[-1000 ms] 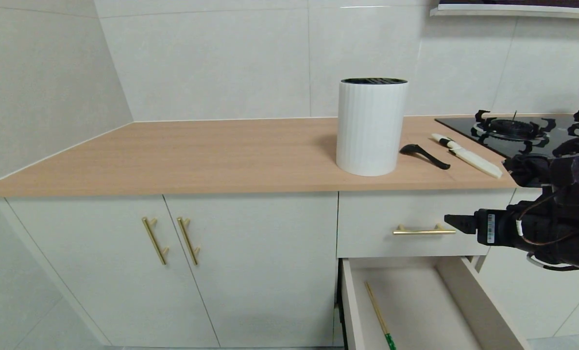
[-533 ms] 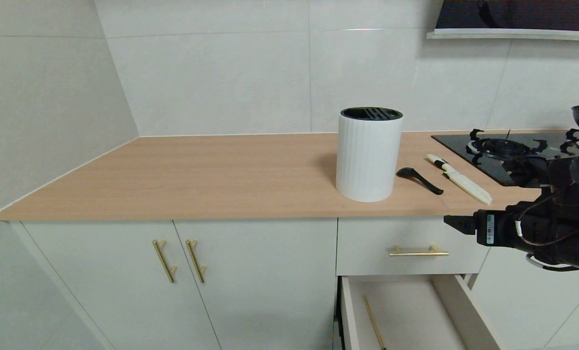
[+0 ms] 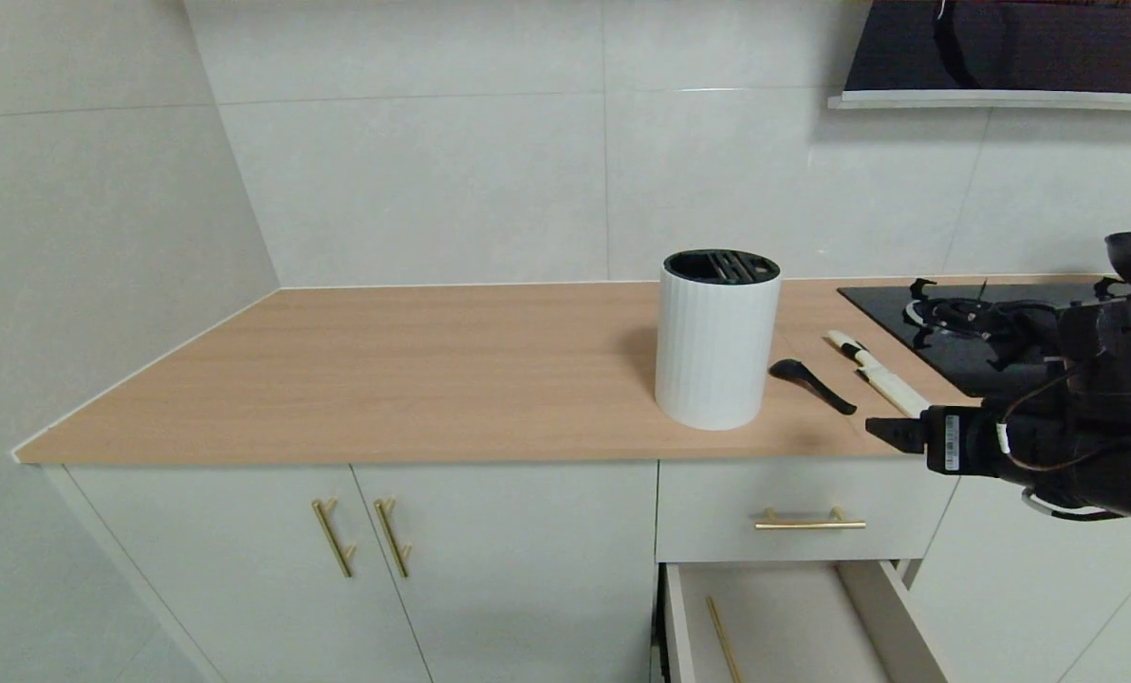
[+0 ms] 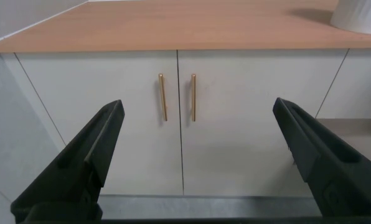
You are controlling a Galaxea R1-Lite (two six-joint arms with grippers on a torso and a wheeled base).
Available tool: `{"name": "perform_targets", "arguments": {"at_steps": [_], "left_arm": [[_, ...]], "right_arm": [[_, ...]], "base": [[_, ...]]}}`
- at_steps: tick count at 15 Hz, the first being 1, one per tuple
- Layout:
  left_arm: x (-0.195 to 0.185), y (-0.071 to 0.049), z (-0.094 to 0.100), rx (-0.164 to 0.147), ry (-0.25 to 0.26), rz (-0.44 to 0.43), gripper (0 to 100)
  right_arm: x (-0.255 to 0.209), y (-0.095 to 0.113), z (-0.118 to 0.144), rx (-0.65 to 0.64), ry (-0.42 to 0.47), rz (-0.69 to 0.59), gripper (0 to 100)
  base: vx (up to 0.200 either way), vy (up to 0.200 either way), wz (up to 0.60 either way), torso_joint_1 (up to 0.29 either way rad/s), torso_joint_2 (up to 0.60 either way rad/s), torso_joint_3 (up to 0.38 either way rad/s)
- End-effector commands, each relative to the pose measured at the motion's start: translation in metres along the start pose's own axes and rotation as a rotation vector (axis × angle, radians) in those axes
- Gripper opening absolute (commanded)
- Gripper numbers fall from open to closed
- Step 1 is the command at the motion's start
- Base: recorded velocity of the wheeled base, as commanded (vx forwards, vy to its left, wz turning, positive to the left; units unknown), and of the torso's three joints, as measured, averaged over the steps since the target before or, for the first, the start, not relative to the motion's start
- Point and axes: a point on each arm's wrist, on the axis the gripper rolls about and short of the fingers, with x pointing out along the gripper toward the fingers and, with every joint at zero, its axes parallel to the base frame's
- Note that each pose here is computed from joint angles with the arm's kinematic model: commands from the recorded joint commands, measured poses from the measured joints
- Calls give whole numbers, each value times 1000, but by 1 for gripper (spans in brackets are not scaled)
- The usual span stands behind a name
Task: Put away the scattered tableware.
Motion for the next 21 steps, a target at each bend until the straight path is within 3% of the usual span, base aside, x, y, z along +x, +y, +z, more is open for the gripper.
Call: {"name": "perform_targets", "arguments": {"at_steps": [1,4,6,9,11,21], "left_arm": [[0,0,0,0,0,1,100],[0,0,0,0,0,1,100],[0,0,0,0,0,1,100],[0,0,0,0,0,1,100],[0,0,0,0,0,1,100],[0,0,0,0,0,1,100]], "right_arm": [[26,-14,25,-1,-40,-36,100],[65,-19,59,-33,-86,63,100],[93,-25,67,-84,-82,121,100],[123,-36,55,-167,-35,182,100],[142,-47,33,-211,23,265,100],[194,-55,7,-207,-11,282,100]], "base": [[0,0,0,0,0,0],[0,0,0,0,0,0],[0,0,0,0,0,0],[0,0,0,0,0,0],[0,0,0,0,0,0],[0,0,0,0,0,0]]}}
